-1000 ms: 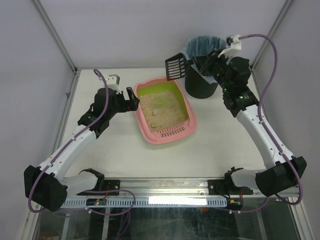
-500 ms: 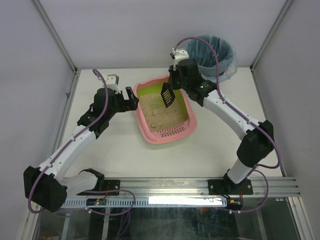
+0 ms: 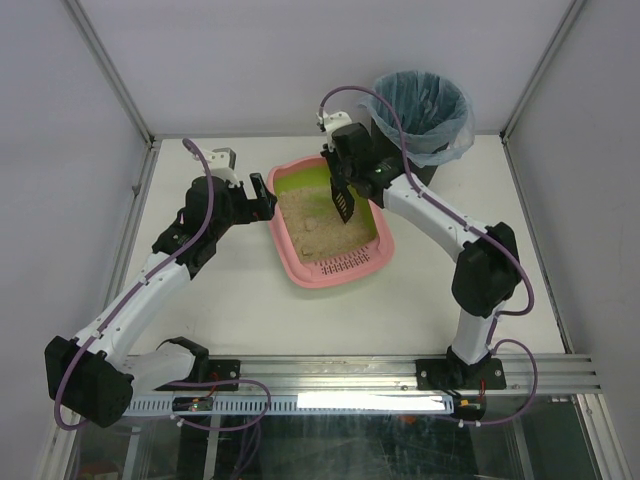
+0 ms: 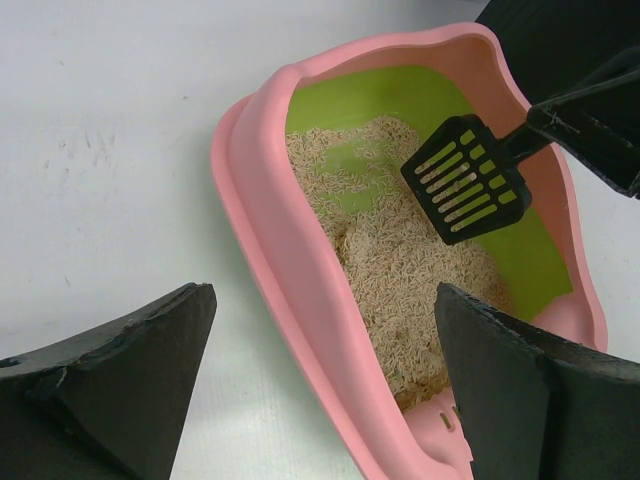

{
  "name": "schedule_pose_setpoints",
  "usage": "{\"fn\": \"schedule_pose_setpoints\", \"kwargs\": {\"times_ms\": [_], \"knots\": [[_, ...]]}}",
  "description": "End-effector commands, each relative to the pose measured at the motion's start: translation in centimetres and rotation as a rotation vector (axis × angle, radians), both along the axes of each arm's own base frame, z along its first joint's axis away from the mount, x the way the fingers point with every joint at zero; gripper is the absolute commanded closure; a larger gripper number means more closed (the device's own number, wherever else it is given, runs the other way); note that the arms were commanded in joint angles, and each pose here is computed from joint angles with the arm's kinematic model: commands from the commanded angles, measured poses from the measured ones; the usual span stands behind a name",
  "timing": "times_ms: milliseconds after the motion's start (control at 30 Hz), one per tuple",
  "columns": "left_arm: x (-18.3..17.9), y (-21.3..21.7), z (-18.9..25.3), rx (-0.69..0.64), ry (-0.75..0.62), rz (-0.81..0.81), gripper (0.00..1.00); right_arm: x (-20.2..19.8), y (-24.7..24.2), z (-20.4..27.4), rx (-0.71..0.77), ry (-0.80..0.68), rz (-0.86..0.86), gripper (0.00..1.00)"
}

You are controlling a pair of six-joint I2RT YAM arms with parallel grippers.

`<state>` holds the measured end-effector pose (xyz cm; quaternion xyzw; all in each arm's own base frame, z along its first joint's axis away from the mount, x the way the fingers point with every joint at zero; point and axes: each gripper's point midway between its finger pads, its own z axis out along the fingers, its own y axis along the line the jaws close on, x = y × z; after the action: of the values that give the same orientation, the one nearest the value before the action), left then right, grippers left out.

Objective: Clean the litter box

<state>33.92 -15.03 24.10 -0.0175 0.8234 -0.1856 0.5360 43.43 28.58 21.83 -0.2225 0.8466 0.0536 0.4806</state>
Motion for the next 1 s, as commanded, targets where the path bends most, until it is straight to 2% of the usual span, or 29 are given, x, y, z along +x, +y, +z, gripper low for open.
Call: {"fn": "schedule_pose_setpoints", "kwargs": {"times_ms": [0, 400, 700, 967], "knots": [[0.4, 0.4, 2.6, -0.028, -0.068, 0.019, 0.03, 0.1, 0.5, 0.6, 0.032, -0.019, 0.023, 1.0], [0.2, 0.5, 2.6, -0.031, -0.07, 0.02, 0.03, -1.5, 1.3, -2.2, 0.169, 0.105, 0.043, 1.0], [0.3, 0.3, 2.5, -0.033, -0.065, 0.011, 0.03, -1.6, 1.2, -2.4, 0.357, 0.181, 0.002, 1.0], [0.3, 0.2, 2.4, -0.034, -0.062, 0.009, 0.03, -2.7, 2.0, -4.5, 0.507, 0.27, -0.024, 1.0]]}}
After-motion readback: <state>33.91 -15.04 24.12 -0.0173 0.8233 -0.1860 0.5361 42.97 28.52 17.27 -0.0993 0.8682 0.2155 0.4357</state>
